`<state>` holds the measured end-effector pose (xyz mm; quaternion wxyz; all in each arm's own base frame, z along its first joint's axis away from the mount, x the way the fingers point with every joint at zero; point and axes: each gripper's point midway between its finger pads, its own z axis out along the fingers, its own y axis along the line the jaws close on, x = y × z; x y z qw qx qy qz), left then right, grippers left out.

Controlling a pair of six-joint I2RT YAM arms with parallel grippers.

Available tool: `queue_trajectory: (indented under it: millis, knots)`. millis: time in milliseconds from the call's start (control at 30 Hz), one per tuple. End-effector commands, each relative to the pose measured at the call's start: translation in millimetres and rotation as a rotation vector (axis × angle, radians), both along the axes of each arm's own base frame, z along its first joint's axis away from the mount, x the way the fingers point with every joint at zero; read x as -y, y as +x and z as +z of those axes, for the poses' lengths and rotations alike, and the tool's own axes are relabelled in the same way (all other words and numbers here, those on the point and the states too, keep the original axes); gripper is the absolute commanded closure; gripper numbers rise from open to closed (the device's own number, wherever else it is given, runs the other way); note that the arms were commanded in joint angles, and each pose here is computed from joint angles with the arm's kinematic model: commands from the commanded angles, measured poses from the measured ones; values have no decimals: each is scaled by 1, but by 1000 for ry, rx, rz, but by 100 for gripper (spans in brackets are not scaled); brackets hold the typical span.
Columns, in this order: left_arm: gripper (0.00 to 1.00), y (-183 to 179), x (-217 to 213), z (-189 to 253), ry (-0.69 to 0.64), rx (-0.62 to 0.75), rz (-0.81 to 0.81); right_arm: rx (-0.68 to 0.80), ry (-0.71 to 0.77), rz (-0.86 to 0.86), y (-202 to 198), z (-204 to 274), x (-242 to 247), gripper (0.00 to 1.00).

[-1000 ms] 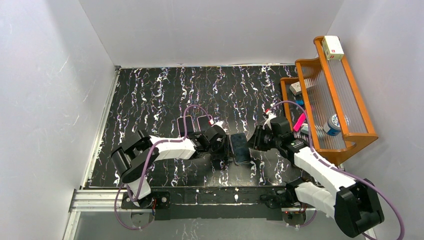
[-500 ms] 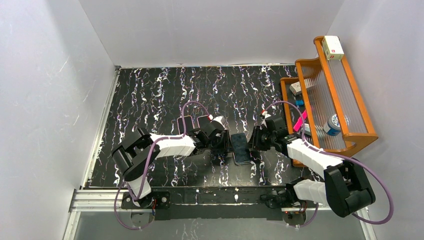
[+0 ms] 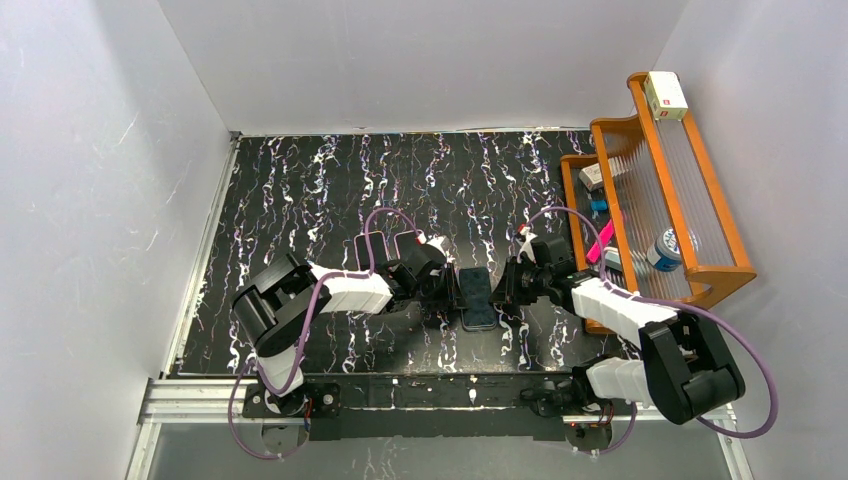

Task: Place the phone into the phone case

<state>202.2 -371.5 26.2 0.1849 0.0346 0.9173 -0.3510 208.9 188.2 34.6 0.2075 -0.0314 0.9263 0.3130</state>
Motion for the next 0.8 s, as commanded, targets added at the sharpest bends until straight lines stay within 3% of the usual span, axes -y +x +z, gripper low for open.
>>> queue_trajectory:
  millis: [0,167,433,633,767]
  knots:
    - [80,-18,-3,-15,33,-32,-32,-38,91,40,-15,12,-14,79]
    - [80,-23,-3,-19,48,-33,-38,-93,104,13,-31,-3,-11,86]
    - [78,-24,-3,-15,50,-24,-34,-132,33,-32,-41,-20,0,86]
    - [77,-25,-8,-13,51,-28,-8,-62,44,-81,-24,11,0,71]
    - [77,-25,-9,-11,43,-31,-1,-3,52,-117,-13,28,1,55]
